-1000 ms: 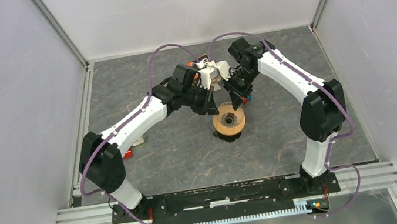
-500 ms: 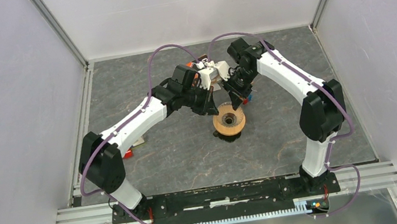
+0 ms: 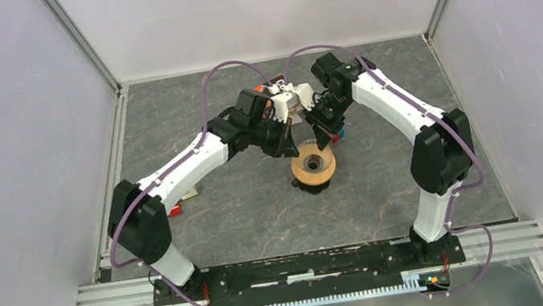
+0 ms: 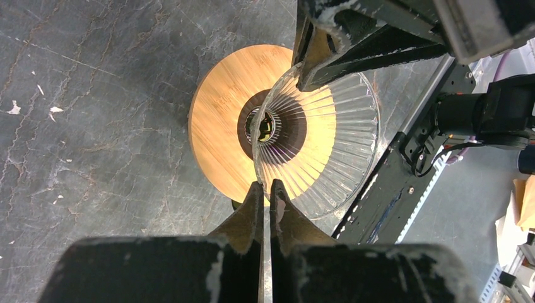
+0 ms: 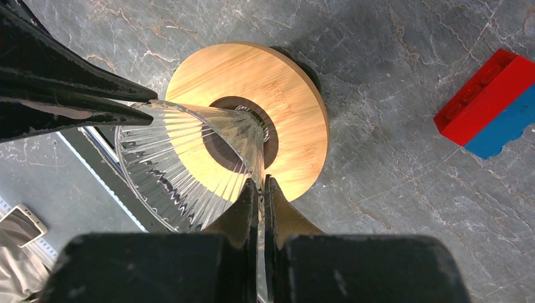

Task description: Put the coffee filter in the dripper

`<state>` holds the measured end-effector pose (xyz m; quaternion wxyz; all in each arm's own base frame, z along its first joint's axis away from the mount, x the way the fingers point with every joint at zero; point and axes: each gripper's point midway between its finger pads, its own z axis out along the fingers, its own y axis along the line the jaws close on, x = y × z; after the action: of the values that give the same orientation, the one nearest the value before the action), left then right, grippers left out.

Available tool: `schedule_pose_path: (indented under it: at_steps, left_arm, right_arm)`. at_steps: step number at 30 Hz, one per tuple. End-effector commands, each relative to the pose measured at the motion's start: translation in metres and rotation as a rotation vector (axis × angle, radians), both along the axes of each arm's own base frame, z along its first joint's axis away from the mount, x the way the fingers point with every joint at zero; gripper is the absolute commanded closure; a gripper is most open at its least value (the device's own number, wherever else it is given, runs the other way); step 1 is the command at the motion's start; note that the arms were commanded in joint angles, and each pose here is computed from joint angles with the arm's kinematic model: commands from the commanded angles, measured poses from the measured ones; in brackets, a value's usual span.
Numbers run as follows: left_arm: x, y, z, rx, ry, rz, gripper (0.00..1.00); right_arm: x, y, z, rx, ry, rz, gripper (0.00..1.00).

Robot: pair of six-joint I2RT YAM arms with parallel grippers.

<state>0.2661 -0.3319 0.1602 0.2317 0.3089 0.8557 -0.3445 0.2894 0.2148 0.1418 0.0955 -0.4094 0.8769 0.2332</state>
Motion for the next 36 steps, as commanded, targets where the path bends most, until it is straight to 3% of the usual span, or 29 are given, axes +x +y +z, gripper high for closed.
schedule_pose_path:
  at_steps: [1,18,28,36]
  left_arm:
    - [-0.025,0.007,-0.054,0.130,0.070,-0.074,0.98]
    - [-0.030,0.003,-0.059,0.140,0.034,-0.103,0.98]
    - [-0.025,0.000,-0.039,0.104,-0.031,-0.121,0.97]
    - [-0.022,-0.002,-0.023,0.089,-0.070,-0.133,0.92]
  right_arm:
    - [0.002,0.026,-0.023,0.028,-0.066,0.109,1.00]
    - [-0.001,0.018,-0.031,0.008,-0.110,0.101,1.00]
    - [0.008,0.021,-0.002,0.043,-0.205,0.110,1.00]
    - [0.009,0.020,0.001,0.052,-0.232,0.111,0.87]
